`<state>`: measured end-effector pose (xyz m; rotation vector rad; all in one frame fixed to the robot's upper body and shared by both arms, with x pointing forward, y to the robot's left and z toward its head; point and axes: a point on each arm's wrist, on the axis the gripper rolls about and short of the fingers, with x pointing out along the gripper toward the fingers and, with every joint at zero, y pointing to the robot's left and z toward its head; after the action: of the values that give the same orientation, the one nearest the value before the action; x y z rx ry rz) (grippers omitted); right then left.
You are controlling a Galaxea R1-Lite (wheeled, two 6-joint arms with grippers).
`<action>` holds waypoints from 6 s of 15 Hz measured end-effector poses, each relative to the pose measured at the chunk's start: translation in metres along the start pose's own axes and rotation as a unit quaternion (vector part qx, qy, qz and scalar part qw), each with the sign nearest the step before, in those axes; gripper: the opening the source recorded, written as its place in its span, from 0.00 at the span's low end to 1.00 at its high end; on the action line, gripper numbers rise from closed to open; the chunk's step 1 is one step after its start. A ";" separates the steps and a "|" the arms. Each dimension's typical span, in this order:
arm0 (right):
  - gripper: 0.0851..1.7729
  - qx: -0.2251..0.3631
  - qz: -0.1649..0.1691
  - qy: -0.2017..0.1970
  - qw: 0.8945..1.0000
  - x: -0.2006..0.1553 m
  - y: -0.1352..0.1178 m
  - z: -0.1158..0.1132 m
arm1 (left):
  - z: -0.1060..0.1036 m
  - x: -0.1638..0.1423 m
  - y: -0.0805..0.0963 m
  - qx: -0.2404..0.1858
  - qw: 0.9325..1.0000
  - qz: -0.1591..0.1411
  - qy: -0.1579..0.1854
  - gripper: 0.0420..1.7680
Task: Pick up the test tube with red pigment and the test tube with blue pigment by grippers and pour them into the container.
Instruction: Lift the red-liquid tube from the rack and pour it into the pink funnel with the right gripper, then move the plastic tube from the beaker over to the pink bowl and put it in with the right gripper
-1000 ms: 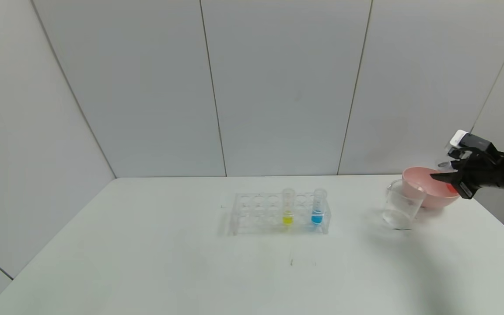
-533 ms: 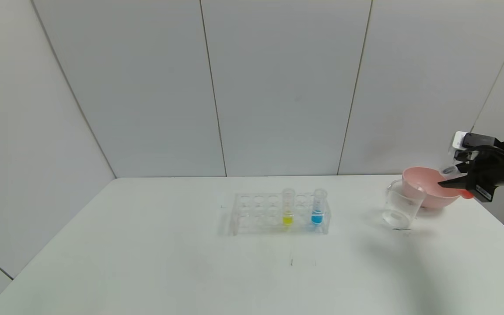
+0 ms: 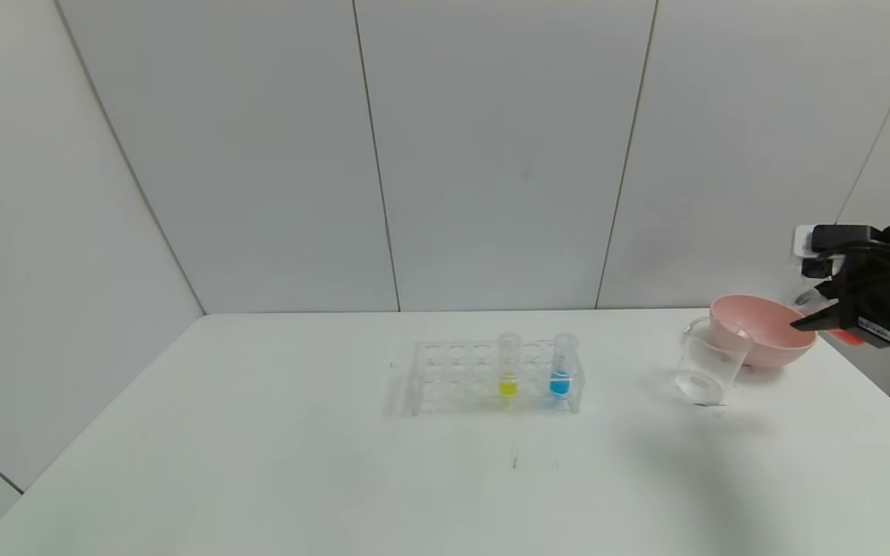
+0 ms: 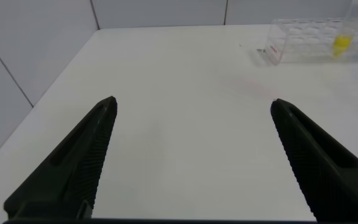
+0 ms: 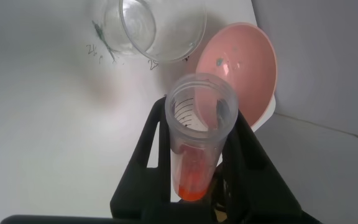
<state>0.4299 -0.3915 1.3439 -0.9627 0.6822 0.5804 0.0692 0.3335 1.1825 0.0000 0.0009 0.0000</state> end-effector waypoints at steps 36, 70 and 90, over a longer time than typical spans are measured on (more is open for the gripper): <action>0.26 -0.132 -0.006 0.162 0.978 0.061 -0.020 0.045 | 0.000 0.000 0.000 0.000 1.000 0.000 0.000 1.00; 0.26 -0.284 -0.020 0.253 0.925 0.055 -0.002 0.082 | 0.000 0.000 0.000 0.000 1.000 0.000 0.000 1.00; 0.26 0.371 -0.033 -0.232 0.899 -0.050 -0.048 0.050 | 0.000 0.000 0.000 0.000 1.000 0.000 0.000 1.00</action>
<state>0.4440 -0.3767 1.4271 -0.1140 0.3788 0.4110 0.0692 0.3335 1.1825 0.0000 0.0009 0.0000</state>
